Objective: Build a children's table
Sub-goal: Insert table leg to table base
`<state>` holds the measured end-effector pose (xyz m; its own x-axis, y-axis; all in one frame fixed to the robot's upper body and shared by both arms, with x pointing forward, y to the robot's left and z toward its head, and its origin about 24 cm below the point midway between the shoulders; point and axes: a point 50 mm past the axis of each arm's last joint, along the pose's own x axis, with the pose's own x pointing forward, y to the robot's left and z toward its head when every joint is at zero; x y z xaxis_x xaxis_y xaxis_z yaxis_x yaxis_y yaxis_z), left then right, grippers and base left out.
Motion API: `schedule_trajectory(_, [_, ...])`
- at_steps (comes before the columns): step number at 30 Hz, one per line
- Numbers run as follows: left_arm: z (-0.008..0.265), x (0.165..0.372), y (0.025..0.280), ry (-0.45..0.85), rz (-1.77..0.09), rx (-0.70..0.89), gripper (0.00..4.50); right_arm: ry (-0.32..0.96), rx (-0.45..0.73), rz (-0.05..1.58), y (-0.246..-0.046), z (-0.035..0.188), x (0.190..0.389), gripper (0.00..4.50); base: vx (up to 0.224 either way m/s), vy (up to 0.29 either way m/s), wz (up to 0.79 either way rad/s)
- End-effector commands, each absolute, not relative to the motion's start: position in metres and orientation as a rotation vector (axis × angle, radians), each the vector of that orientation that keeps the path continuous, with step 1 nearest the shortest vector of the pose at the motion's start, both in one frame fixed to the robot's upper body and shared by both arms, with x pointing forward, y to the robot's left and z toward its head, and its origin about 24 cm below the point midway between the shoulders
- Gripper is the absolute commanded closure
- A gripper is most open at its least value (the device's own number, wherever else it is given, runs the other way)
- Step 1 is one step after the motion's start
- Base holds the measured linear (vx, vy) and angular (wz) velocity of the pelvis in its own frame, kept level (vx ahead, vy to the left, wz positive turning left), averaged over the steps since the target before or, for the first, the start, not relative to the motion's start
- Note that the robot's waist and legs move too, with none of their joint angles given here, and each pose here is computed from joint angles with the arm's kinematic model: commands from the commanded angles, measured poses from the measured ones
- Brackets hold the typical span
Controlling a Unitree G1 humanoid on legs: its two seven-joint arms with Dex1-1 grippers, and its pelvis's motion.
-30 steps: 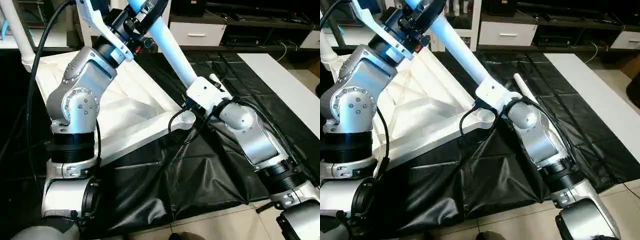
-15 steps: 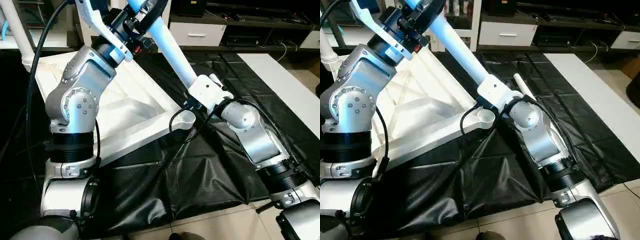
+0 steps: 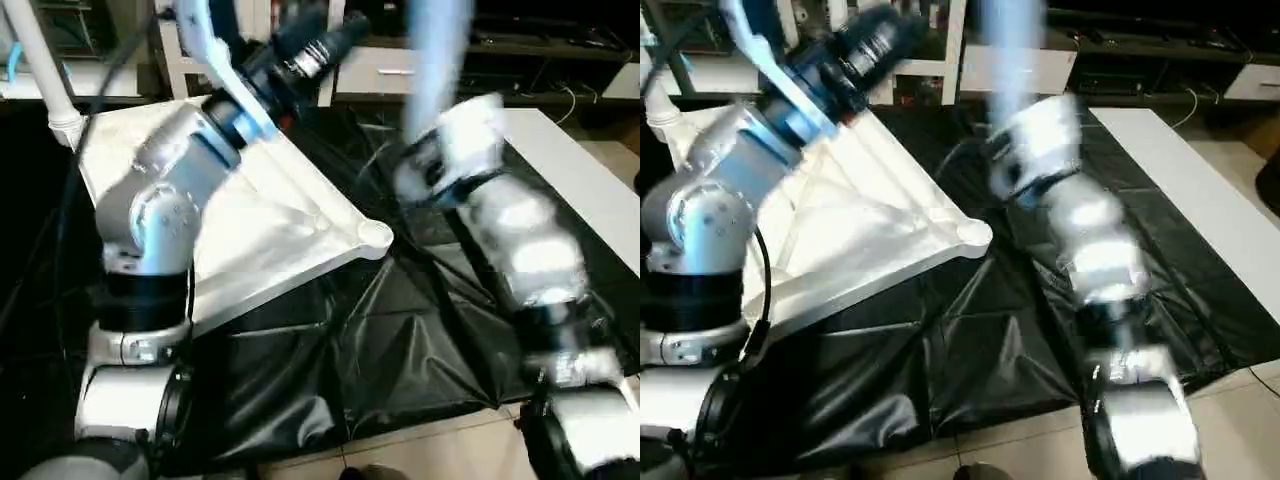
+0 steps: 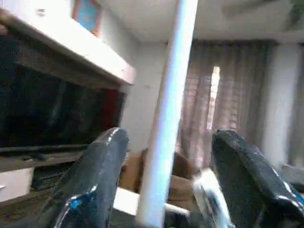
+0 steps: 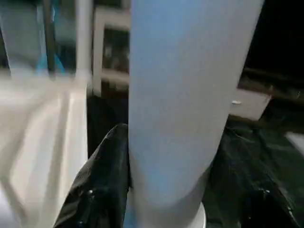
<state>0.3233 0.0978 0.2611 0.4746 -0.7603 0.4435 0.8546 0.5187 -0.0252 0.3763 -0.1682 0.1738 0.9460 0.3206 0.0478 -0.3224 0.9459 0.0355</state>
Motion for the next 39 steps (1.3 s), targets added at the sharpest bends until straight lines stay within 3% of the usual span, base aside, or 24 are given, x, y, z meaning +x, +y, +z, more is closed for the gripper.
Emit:
schedule_trajectory(1, [0.248, 0.318, 0.091, -0.339, -1.079, -0.186, 1.37, 0.001, 0.224, 0.424, -0.186, 0.168, 0.372, 2.62, 0.000, 0.000, 0.00])
schedule_trajectory(3, [0.221, 0.323, 0.091, -0.197, -1.067, -0.053, 1.37, 0.037, 0.325, 0.558, -0.193, 0.166, 0.361, 2.62, 0.000, 0.000, 0.00])
schedule_trajectory(4, [0.193, 0.326, 0.091, -0.066, -1.060, 0.116, 1.37, 0.053, 0.385, 0.657, -0.198, 0.166, 0.351, 2.62, 0.000, 0.000, 0.00])
schedule_trajectory(7, [0.142, 0.322, 0.097, 0.141, -1.097, 0.442, 1.37, 0.086, 0.473, 0.782, -0.209, 0.166, 0.335, 2.62, 0.000, 0.000, 0.00])
schedule_trajectory(13, [0.090, 0.326, 0.094, 0.274, -1.019, 0.562, 1.37, 0.115, 0.638, 0.909, -0.229, 0.172, 0.315, 2.62, 0.000, 0.000, 0.00])
schedule_trajectory(27, [0.072, 0.345, 0.095, 0.269, -0.851, 0.581, 1.37, 0.174, 0.724, 0.968, -0.235, 0.176, 0.304, 2.62, 0.000, 0.000, 0.00])
schedule_trajectory(36, [0.062, 0.353, 0.111, 0.335, -0.708, 0.580, 1.37, 0.158, 0.649, 0.788, -0.241, 0.170, 0.318, 2.62, 0.000, 0.000, 0.00])
schedule_trajectory(39, [0.064, 0.356, 0.115, 0.341, -0.670, 0.569, 1.37, 0.142, 0.571, 0.691, -0.246, 0.168, 0.323, 2.62, 0.000, 0.000, 0.00])
